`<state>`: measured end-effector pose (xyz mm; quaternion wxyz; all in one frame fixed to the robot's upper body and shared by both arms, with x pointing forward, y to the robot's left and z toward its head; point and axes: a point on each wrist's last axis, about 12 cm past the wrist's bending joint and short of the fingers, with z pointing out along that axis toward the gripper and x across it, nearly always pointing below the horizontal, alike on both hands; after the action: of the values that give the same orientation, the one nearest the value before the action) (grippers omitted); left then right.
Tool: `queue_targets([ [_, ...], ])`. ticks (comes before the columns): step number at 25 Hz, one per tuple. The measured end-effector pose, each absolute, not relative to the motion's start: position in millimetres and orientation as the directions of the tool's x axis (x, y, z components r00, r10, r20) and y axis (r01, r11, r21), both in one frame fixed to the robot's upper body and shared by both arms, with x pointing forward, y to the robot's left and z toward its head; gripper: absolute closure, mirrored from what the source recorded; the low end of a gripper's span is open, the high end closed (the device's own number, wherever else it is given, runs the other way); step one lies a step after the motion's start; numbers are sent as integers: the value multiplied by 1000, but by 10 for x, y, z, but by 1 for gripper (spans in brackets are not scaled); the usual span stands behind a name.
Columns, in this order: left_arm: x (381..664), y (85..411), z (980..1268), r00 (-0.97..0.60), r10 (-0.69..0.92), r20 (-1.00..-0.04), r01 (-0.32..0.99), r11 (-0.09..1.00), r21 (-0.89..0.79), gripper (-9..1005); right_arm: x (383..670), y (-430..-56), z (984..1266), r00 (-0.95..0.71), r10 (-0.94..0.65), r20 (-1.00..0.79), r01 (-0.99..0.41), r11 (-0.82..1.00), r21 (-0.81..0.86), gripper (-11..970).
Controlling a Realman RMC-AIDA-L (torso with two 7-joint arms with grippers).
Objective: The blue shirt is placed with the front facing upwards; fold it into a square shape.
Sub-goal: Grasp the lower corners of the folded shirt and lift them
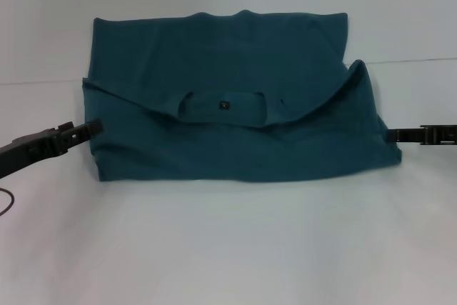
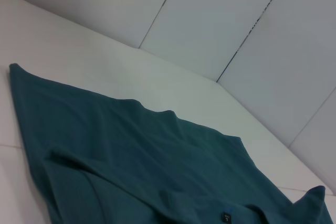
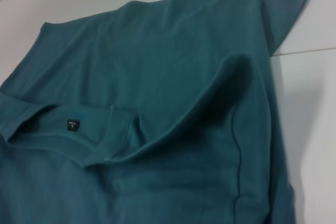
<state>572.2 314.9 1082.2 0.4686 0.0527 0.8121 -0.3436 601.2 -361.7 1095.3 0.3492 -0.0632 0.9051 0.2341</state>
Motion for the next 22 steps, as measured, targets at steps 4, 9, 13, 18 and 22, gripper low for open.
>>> queue_targets([
  [4, 5723, 3154, 10819, -555, -236, -798, 404, 762, -506, 231, 6055, -3521, 10915, -752, 42, -658, -274, 888, 370, 344],
  [9, 5725, 3157, 10814, -554, -237, -798, 400, 765, -505, 231, 6081, -3423, 10848, -762, 39, -647, -271, 888, 372, 345],
  [13, 5730, 3164, 10809, -553, -238, -799, 393, 771, -502, 231, 6084, -3383, 10809, -767, 42, -641, -265, 888, 375, 348],
  [18, 5733, 3169, 10807, -552, -239, -799, 389, 773, -500, 231, 6079, -3365, 10779, -769, 47, -638, -258, 890, 377, 353],
  [22, 5734, 3171, 10806, -551, -239, -799, 387, 775, -499, 231, 6075, -3340, 10739, -774, 52, -631, -251, 890, 380, 356],
])
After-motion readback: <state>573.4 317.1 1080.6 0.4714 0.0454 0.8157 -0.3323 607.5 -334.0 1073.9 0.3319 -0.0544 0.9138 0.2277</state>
